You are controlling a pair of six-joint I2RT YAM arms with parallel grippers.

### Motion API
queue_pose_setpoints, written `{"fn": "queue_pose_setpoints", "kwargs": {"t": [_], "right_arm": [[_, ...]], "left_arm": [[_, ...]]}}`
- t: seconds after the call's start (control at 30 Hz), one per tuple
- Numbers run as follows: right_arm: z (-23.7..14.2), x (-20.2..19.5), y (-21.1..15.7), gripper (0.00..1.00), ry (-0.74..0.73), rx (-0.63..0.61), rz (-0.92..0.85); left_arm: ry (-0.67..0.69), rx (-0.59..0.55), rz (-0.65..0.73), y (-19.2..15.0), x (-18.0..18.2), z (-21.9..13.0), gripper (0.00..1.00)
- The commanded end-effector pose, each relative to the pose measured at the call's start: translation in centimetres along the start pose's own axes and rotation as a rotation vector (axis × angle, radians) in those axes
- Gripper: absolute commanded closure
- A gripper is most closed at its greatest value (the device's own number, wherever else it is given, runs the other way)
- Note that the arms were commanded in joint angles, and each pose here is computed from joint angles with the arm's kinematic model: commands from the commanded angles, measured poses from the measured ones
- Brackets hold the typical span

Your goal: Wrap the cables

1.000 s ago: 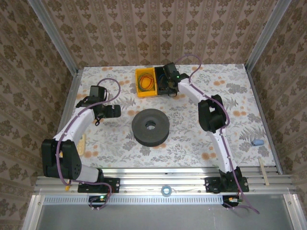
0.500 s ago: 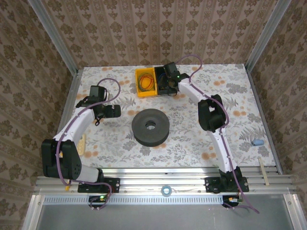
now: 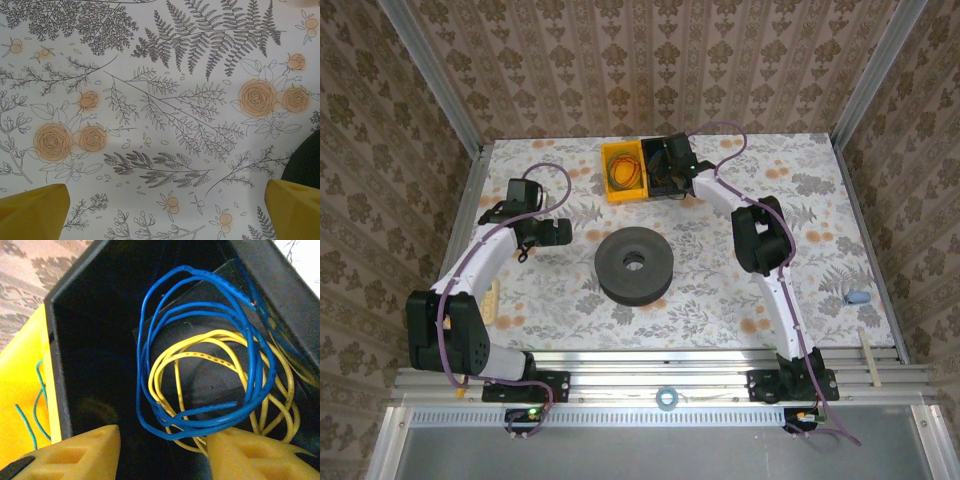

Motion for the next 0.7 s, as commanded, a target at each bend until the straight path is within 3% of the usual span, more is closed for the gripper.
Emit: {"fn": "queue_pose_setpoints", "kwargs": {"t": [0.0, 0.27, 0.67], "right_arm": [[-0.5, -0.8, 0.8, 0.49, -0.008, -0.051, 0.067], [-0.1, -1.1, 1.2, 0.54, -0.017, -0.078, 0.103], [0.7, -1.0, 1.8, 0.71, -0.012, -0.101, 0.131]], "left_arm": [[-0.001, 0.0, 0.026, -0.4, 0.0, -0.5, 0.0], [-0.002, -0.004, 0.026, -0.3, -0.1, -0.6, 0.0], [-0.002, -0.004, 0.028, -0.2, -0.1, -0.7, 0.0]]}}
Point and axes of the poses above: each hand's point on the last joint's axis, 136 mm out from that joint toward the fingers, its own z axis out along the fingers, its own x axis along the line the jaws close on, y = z × x, the point moved 1 cm from there along -z, back along the fingers, and after that the axes turned 2 degrees about z, right-handed, at the moved point
